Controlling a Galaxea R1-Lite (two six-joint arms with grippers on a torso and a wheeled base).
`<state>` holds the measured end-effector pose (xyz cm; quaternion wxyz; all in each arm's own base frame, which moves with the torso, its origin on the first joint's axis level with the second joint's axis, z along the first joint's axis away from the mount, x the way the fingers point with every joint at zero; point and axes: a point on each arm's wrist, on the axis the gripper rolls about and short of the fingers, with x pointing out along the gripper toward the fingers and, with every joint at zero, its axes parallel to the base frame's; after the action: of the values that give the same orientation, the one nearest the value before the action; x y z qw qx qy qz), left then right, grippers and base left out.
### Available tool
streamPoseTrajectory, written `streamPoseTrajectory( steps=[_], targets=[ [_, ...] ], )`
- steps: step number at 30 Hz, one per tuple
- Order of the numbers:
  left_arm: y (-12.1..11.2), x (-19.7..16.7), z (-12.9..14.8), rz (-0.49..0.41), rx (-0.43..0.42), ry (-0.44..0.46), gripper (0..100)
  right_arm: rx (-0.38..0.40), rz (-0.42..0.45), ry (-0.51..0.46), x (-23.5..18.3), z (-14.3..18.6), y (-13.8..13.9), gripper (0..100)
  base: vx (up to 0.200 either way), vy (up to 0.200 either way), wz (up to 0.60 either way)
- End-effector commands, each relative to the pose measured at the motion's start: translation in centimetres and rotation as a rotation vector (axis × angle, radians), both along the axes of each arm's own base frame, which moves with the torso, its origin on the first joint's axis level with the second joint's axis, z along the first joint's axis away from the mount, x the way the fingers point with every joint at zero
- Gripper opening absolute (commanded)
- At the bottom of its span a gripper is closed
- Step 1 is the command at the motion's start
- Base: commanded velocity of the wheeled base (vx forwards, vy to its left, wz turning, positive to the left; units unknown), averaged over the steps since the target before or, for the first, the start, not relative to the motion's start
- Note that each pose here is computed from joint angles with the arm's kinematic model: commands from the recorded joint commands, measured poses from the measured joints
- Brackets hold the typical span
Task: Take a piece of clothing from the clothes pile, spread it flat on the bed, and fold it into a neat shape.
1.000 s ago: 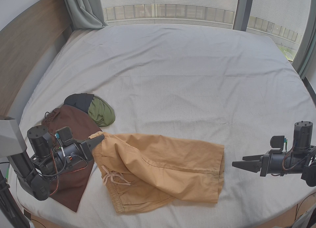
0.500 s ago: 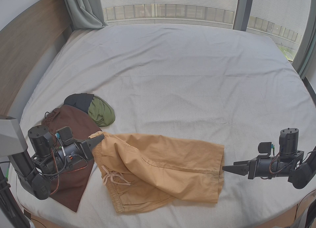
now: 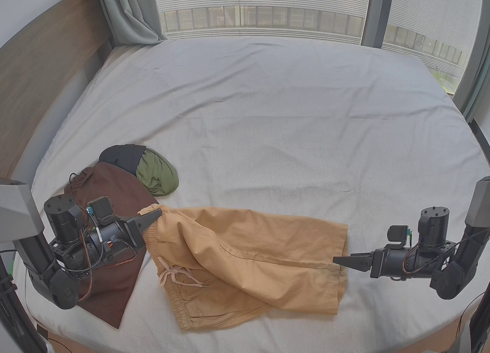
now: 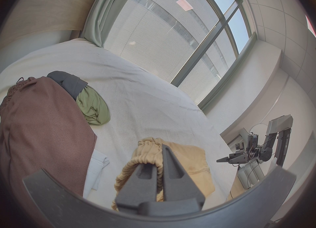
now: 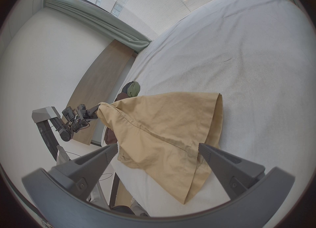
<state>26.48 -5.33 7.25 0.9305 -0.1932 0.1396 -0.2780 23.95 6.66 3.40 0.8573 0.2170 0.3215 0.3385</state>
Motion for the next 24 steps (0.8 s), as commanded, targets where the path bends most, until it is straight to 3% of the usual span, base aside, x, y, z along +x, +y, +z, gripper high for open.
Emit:
streamPoseTrajectory(
  steps=[1, 14, 24],
  targets=[
    [0.0, 0.0, -0.1, 0.000, 0.001, 0.003, 0, -0.014, 0.000, 0.053, 0.1, -2.1, 0.1, 100, 0.000, 0.000, 0.00],
    [0.0, 0.0, -0.1, 0.000, 0.001, 0.001, 0, -0.017, -0.069, 0.069, 1.7, -5.8, 0.9, 100, 0.000, 0.000, 0.00],
    [0.0, 0.0, 0.1, 0.000, 0.000, -0.003, 0, 0.005, -0.026, 0.051, 2.1, -5.5, 2.5, 100, 0.000, 0.000, 0.00]
  ],
)
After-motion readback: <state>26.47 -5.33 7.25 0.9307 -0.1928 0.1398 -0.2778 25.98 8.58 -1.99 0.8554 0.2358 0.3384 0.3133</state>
